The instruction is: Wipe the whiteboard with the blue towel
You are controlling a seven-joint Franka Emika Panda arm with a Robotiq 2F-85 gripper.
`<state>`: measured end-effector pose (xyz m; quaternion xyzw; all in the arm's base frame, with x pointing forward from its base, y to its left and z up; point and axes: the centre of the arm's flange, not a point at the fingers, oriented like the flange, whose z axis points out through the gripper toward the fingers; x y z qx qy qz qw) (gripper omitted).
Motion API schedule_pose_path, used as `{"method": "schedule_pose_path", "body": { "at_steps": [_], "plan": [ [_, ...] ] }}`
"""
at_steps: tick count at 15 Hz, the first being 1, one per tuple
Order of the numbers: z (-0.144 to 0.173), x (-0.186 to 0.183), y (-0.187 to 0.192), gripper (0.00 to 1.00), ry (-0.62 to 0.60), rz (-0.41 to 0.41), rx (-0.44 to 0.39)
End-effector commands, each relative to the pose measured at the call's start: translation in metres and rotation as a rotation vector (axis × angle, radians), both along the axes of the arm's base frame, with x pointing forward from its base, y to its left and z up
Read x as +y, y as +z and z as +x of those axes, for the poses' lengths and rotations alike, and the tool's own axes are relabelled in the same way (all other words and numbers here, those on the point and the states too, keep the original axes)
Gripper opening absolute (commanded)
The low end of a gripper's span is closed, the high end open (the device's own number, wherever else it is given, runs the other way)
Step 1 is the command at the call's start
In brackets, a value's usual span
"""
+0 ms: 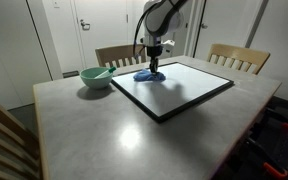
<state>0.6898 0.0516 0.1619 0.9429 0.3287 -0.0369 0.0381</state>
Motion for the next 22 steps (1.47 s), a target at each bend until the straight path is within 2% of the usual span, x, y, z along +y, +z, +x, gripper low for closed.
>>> {"method": "schedule_pose_path", "body": {
  "at_steps": [1, 4, 10, 13, 22],
  "plan": [
    [-0.005, -0.038, -0.014, 0.03, -0.061, -0.073, 0.009],
    [-0.007, -0.042, -0.017, 0.03, -0.092, -0.073, 0.007],
    [0.001, 0.013, -0.008, 0.03, 0.019, -0.02, 0.024],
    [0.009, 0.028, -0.013, 0.03, 0.061, -0.006, 0.025],
    [0.052, 0.018, -0.021, 0.03, 0.098, -0.002, 0.011]
  ]
}}
